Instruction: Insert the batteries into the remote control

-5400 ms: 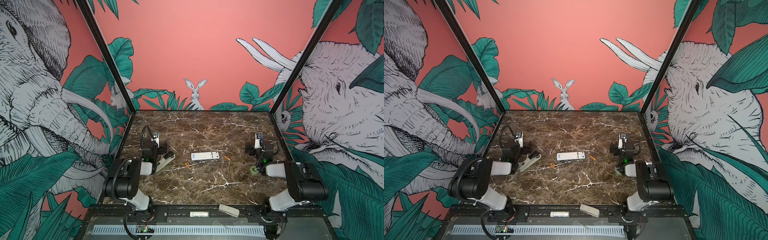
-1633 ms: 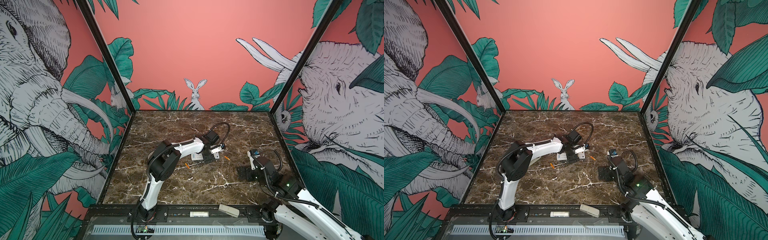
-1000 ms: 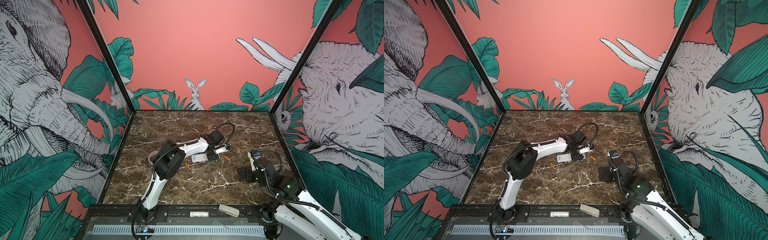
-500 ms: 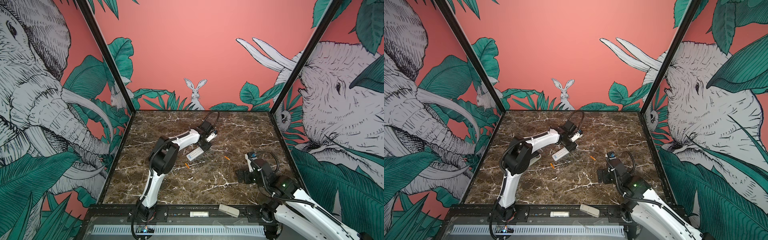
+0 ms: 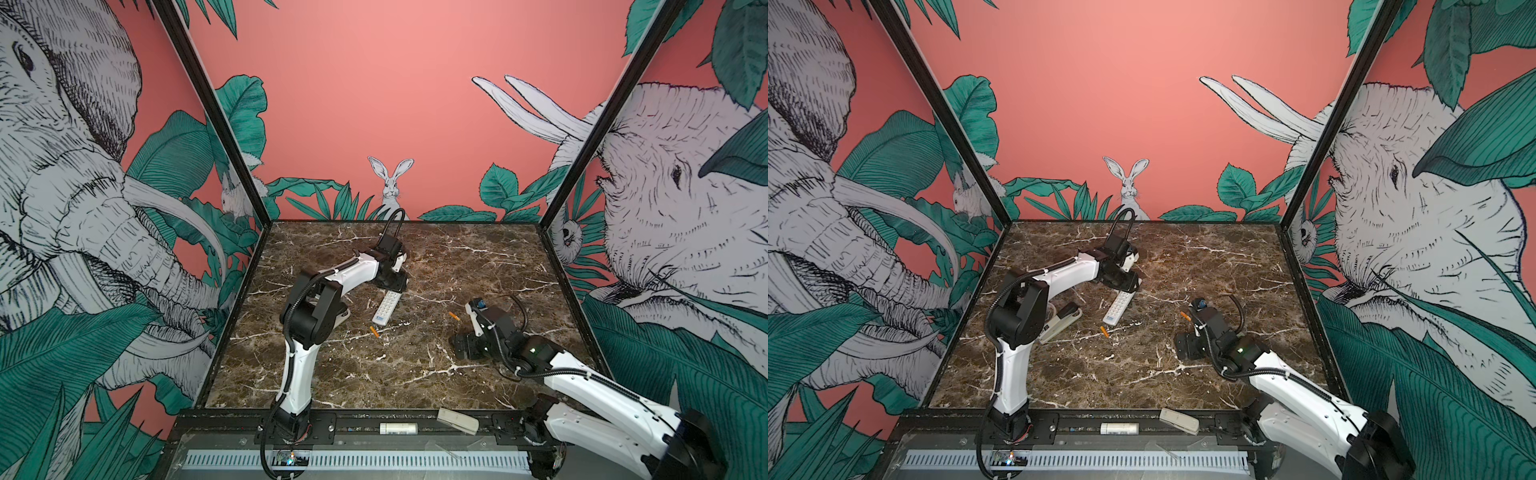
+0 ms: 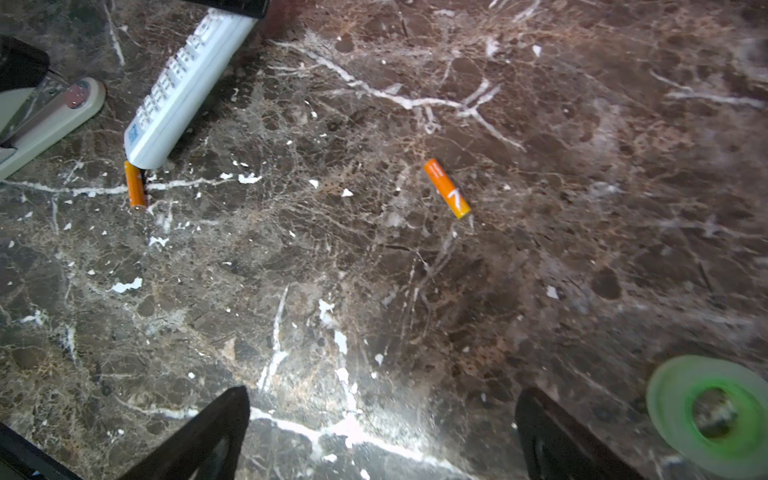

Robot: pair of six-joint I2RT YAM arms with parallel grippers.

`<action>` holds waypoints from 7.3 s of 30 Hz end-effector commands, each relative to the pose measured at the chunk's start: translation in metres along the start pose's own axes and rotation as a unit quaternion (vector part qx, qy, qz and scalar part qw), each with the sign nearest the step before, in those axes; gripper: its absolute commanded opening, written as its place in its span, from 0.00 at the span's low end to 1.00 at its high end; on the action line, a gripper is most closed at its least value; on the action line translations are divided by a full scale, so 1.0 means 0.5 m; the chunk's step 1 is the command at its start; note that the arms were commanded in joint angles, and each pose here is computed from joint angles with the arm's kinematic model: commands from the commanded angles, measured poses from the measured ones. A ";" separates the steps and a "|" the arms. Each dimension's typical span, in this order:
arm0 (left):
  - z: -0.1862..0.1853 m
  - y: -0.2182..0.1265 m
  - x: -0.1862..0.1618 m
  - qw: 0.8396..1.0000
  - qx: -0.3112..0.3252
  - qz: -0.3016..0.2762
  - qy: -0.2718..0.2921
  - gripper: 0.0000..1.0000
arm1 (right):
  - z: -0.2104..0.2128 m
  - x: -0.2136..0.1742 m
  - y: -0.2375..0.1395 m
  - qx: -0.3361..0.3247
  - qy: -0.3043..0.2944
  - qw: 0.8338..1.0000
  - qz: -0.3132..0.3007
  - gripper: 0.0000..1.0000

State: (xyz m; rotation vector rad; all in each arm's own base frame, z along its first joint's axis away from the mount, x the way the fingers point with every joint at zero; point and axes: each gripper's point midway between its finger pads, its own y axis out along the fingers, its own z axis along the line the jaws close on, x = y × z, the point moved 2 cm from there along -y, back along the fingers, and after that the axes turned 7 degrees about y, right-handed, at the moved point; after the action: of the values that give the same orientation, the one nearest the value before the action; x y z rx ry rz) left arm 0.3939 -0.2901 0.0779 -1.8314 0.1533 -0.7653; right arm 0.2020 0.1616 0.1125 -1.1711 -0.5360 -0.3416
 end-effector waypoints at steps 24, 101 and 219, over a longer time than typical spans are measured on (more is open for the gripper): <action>-0.225 -0.509 -0.021 0.855 -0.372 -0.327 0.151 0.39 | 0.340 0.154 -0.097 0.447 -0.109 0.884 -0.090 0.99; -0.075 -0.390 -0.046 0.925 -0.200 -0.321 0.020 0.20 | 0.379 0.161 -0.003 0.111 -0.194 0.971 -0.088 0.31; 0.034 -0.234 -0.257 0.907 -0.041 -0.401 -0.125 0.03 | 0.371 0.123 0.314 0.232 0.189 0.950 0.090 0.56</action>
State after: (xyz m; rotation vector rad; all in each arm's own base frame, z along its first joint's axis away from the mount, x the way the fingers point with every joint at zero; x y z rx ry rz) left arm 0.2831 -0.1690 0.1340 -2.0324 -0.8491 -1.0776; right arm 0.2884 0.3896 0.0892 -0.6513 -0.1870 -0.2279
